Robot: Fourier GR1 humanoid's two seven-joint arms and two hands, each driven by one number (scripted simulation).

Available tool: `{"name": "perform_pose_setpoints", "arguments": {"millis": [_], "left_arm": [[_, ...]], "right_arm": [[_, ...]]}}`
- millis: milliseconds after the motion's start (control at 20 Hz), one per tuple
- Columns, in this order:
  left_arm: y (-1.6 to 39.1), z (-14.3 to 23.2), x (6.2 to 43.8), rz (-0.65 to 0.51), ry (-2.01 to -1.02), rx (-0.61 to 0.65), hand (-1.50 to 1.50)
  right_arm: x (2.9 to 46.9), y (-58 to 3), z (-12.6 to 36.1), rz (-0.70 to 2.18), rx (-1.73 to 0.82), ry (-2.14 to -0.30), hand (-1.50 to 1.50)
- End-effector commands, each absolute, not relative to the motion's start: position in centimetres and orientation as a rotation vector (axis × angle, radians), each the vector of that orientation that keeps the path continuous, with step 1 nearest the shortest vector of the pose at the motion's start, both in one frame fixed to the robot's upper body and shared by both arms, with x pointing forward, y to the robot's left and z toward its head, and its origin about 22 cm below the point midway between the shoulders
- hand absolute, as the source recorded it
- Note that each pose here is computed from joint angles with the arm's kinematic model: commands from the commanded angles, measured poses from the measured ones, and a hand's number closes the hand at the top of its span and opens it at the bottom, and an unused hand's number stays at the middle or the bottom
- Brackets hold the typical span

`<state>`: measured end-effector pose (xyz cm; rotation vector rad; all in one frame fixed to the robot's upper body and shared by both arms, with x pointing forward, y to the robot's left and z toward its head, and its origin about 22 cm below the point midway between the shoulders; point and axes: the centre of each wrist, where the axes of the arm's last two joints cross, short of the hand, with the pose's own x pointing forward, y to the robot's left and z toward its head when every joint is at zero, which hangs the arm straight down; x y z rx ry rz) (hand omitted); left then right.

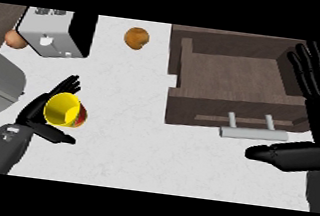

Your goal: Pick up the cup, place it into the drawer and close the drawer

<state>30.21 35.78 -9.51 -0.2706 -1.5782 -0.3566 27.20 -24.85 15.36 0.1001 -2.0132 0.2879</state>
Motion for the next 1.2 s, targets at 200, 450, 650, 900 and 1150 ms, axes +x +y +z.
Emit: {"name": "perform_pose_setpoints", "arguments": {"millis": [200,450,650,900,1150], "left_arm": [[33.7,-9.5,31.4,-0.284,-1.601,-0.577,-1.50],[32.5,-9.9,31.3,-0.292,-1.703,-0.646,1.50],[31.7,-10.1,31.2,-0.315,-1.898,-0.416,1.50],[32.5,-11.4,29.5,-0.106,-1.989,-0.008,1.50],[28.9,-12.9,29.2,0.248,-2.014,0.158,1.50]], "right_arm": [[27.3,-24.5,15.7,0.310,0.088,-2.008,-1.50],[27.6,-25.5,14.7,0.301,0.085,-2.004,-1.50],[28.2,-25.1,15.3,0.284,0.061,-2.010,-1.50],[27.9,-26.7,15.9,0.276,0.058,-2.002,-1.50],[27.7,-27.6,15.4,0.270,0.051,-1.998,-1.50]]}}
